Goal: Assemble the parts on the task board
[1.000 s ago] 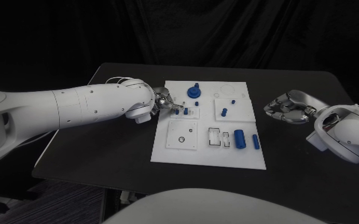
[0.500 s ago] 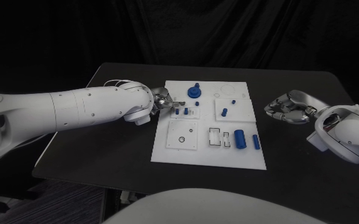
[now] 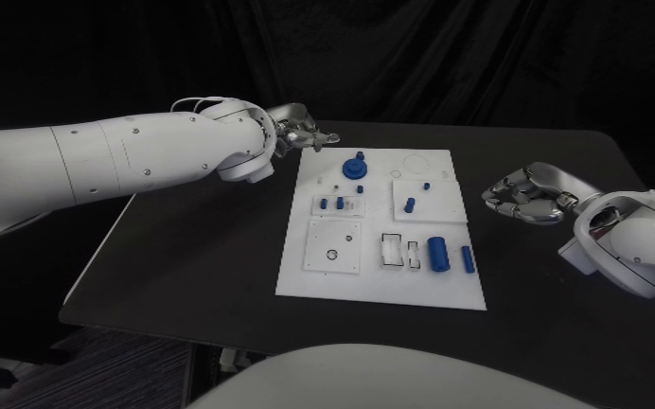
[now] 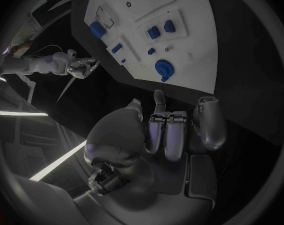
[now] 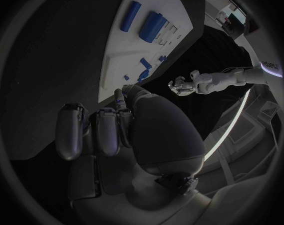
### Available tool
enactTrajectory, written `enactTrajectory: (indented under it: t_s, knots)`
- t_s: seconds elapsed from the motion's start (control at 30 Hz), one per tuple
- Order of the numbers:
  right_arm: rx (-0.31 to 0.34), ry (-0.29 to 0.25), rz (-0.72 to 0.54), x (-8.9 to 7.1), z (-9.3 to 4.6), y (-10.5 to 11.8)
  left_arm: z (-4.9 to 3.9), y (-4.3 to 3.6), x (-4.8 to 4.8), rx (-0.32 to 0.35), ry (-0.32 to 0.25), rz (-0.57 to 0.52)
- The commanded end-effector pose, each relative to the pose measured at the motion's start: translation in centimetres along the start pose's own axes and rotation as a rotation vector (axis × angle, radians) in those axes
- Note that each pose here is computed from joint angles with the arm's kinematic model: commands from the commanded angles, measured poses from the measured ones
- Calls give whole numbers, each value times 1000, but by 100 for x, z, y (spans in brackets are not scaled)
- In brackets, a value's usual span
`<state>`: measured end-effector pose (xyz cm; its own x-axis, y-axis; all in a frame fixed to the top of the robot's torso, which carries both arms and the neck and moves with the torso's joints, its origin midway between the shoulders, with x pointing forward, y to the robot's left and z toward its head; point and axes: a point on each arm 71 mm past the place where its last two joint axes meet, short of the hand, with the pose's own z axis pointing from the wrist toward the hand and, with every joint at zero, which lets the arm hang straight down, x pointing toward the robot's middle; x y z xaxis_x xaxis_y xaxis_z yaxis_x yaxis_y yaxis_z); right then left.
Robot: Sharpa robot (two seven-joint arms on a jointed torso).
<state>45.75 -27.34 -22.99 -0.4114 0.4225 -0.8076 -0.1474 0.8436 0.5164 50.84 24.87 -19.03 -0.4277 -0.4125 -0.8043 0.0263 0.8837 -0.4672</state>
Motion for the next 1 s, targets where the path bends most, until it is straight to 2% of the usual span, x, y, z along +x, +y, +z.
enactTrajectory:
  t_s: [0.03,0.23,0.3,0.4,0.53,0.67,1.0]
  knots:
    - [-36,-54,4,-30,5,30,30,-112,36,63,112,45]
    - [-48,-57,4,-30,4,40,137,-357,56,196,144,167]
    - [-47,-55,3,-28,3,38,189,-434,85,263,154,195]
    - [-44,-52,4,-28,-4,33,235,-480,152,331,149,251]
    - [-40,-48,4,-27,-11,25,278,-530,224,438,90,368]
    - [-34,-44,4,-27,-20,15,304,-579,354,549,32,497]
    - [-31,-37,5,-19,-22,18,343,-651,571,647,22,657]
